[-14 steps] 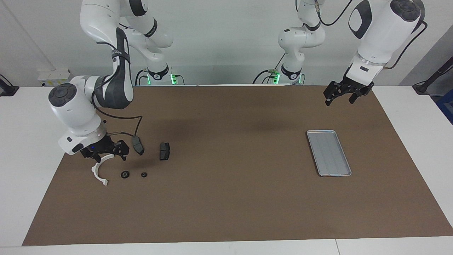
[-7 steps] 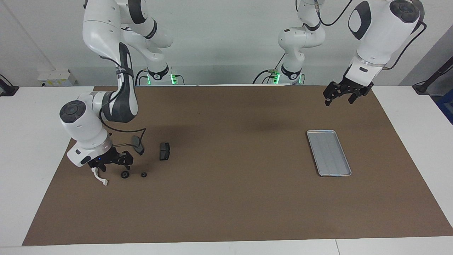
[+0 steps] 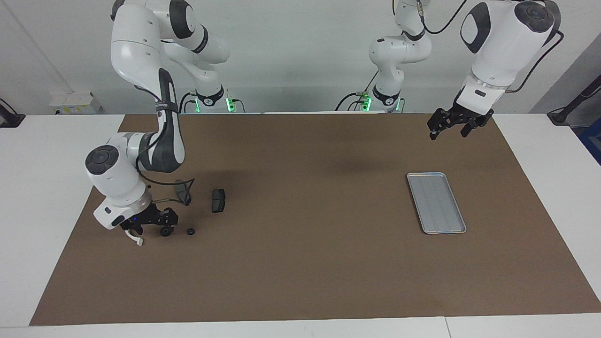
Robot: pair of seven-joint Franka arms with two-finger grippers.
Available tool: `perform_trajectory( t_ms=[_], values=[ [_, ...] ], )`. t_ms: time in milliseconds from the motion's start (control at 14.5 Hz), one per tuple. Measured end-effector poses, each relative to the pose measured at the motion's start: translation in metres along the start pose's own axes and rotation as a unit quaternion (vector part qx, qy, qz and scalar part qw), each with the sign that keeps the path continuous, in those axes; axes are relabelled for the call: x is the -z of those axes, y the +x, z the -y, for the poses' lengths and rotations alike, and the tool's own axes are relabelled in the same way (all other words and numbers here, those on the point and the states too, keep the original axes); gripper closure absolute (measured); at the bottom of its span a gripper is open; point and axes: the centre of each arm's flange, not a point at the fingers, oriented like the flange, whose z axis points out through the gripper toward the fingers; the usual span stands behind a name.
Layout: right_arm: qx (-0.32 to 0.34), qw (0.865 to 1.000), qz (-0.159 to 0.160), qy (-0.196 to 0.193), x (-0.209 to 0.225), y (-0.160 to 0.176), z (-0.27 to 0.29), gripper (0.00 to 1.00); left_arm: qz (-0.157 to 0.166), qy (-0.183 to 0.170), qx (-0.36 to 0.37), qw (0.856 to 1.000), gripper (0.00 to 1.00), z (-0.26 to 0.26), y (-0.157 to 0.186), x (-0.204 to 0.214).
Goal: Pick bearing gear from pile to tray
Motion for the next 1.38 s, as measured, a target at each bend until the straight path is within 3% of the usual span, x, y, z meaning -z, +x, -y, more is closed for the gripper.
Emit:
perform_trajectory(
  t_ms=[622,899,1037,1245,1314,1383],
  values=[
    [0.005,1.0,0.024,0.005,-0.026,-0.009,0.008,0.0,0.006,0.003,0.001,1.0,0.0,0.001,-0.011,-0.009],
    [0.005,1.0,0.028,0.006,-0.029,-0.011,0.008,0.1,0.0,0.002,0.001,1.0,0.0,0.001,-0.01,-0.008],
    [0.005,1.0,0.029,0.006,-0.03,-0.012,0.008,0.24,-0.004,0.002,0.001,1.0,0.0,0.001,-0.009,-0.006],
    [0.005,1.0,0.025,0.005,-0.025,-0.011,0.008,0.59,-0.011,0.001,0.001,1.0,0.0,0.001,-0.008,0.0],
    [0.005,1.0,0.023,0.005,-0.022,-0.01,0.008,0.65,-0.014,0.001,0.001,1.0,0.0,0.0,-0.008,0.003],
    [0.005,1.0,0.019,0.004,-0.018,-0.009,0.008,0.65,-0.016,0.0,0.001,1.0,0.0,0.0,-0.008,0.005]
  ],
)
